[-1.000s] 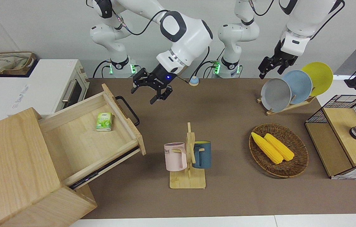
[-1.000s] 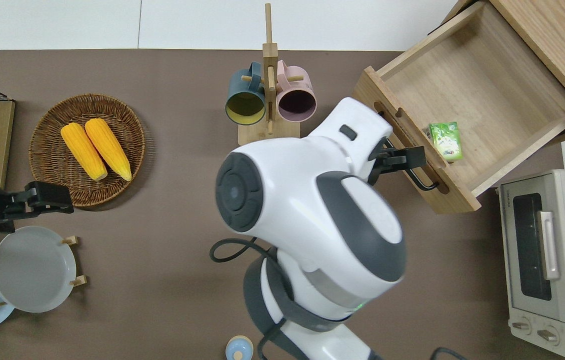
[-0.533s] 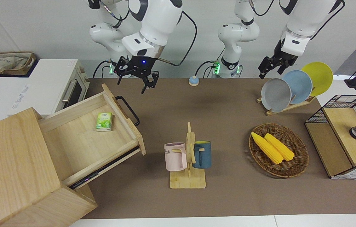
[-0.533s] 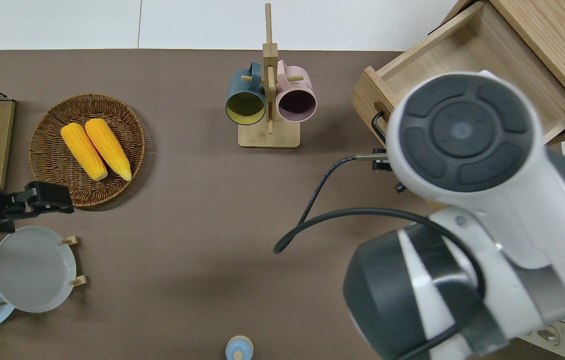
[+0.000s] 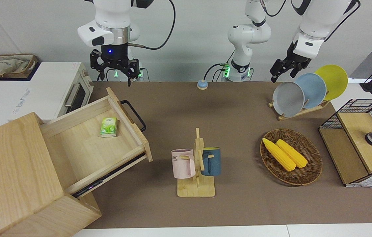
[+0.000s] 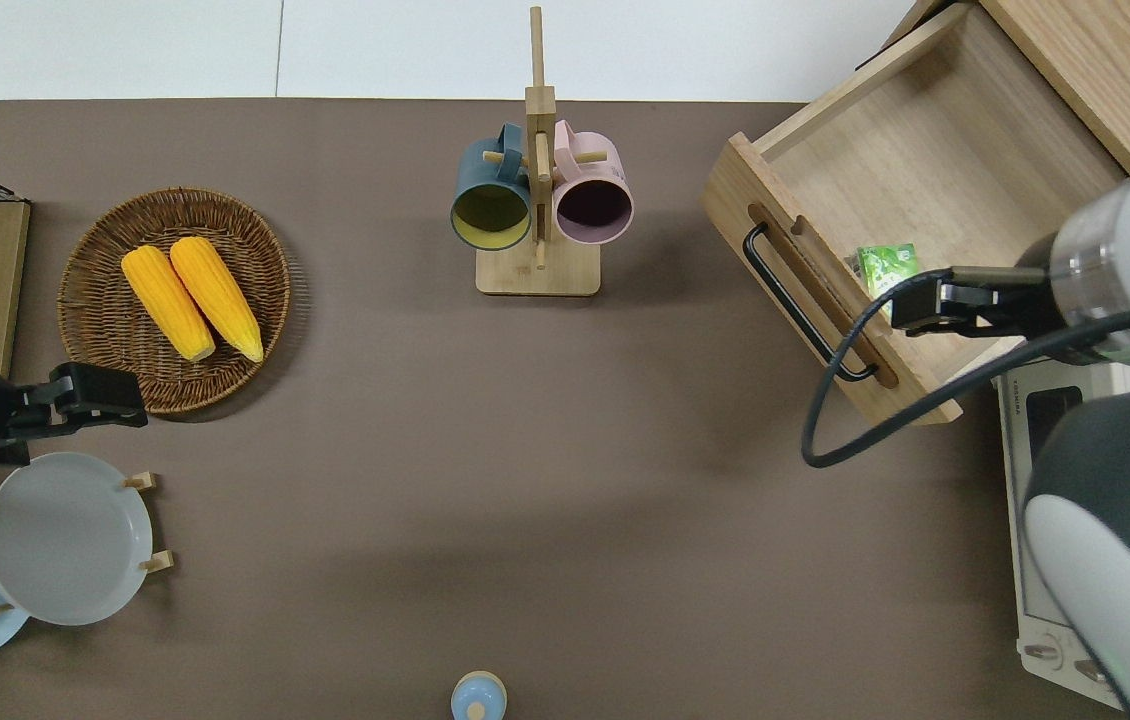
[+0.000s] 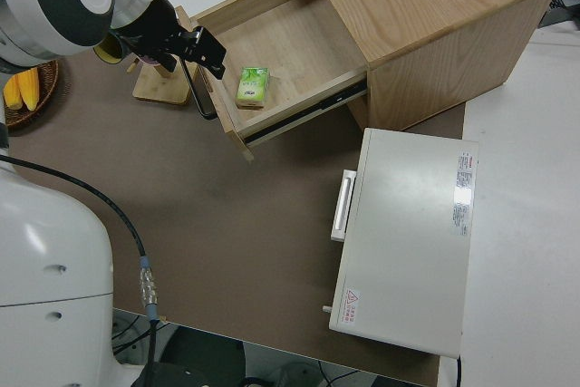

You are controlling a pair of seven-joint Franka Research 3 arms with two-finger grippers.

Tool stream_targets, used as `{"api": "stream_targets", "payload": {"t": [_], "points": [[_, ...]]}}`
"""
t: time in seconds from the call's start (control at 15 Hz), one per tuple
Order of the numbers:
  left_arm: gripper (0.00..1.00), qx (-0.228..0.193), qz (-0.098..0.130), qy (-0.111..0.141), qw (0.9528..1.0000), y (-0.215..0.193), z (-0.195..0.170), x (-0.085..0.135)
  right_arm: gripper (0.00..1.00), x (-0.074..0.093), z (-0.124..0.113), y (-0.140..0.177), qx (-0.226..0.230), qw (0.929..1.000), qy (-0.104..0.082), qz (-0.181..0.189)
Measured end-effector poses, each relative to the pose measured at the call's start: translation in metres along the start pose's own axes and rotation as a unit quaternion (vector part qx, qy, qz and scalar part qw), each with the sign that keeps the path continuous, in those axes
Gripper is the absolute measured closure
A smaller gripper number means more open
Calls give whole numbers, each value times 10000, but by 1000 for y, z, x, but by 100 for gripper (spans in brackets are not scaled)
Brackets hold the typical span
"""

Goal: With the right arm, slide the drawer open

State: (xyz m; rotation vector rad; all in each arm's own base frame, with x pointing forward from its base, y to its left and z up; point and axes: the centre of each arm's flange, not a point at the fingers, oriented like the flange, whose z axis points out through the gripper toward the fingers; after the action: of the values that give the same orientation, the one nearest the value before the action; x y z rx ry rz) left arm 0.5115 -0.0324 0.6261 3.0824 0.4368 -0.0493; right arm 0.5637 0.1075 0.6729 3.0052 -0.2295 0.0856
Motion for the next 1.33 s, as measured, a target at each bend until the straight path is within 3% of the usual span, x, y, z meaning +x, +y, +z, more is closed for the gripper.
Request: {"api": "stream_targets", "payload": {"t": [0.27, 0.4, 0.67, 1.33], "points": [[0, 0, 0, 0, 10000, 0, 0, 0, 1, 7, 19, 27, 176, 9995, -262, 66], [0, 0, 0, 0, 10000, 0, 0, 0, 1, 11, 25, 39, 252, 9991, -329, -79], [0, 0, 0, 0, 10000, 0, 0, 0, 1, 17, 31, 66, 383, 9982, -388, -233], [0, 0, 0, 0, 10000, 0, 0, 0, 1, 22, 41, 98, 394, 9980, -485, -22]]}}
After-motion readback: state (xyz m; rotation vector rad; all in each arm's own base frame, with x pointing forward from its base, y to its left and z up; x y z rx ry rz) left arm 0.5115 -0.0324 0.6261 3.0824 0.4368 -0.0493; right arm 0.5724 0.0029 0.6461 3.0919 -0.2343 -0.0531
